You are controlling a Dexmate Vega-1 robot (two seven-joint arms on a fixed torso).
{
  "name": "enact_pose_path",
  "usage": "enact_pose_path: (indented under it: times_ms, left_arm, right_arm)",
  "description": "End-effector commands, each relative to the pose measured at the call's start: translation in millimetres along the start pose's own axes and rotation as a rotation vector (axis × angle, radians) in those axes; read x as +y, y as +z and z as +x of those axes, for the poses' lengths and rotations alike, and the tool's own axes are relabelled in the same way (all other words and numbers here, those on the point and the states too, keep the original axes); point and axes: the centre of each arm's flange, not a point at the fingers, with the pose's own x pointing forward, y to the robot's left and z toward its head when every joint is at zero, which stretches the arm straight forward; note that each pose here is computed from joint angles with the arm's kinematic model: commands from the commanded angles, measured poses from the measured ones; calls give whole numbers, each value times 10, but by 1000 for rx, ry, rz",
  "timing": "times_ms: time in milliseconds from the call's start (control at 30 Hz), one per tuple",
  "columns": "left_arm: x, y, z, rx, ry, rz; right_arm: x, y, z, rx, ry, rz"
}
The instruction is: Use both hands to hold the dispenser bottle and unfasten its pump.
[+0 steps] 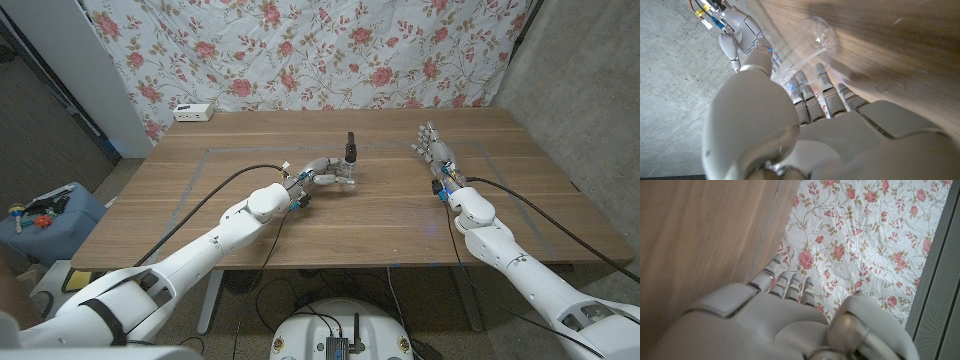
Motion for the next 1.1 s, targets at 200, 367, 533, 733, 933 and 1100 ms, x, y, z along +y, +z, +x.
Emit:
enact_pose_path:
  times_ms: [200, 367, 533, 733, 933, 1100]
  left_arm:
    - [-17, -28, 79, -34, 57, -11]
    - [2, -18, 108, -44, 69, -14]
    - [48, 10, 127, -52, 80, -15]
    - [99, 58, 151, -56, 89, -16]
    - [149, 120, 173, -57, 98, -14]
    - [181, 158, 208, -56, 106, -15]
  right_arm:
    - [36, -15, 73, 26, 16, -10]
    - [56, 2, 88, 31, 22, -17]
    - [81, 32, 114, 35, 28, -25]
    - [103, 78, 172, 36, 37, -33]
    - [120, 127, 235, 34, 45, -42]
    - [135, 174, 279, 32, 54, -56]
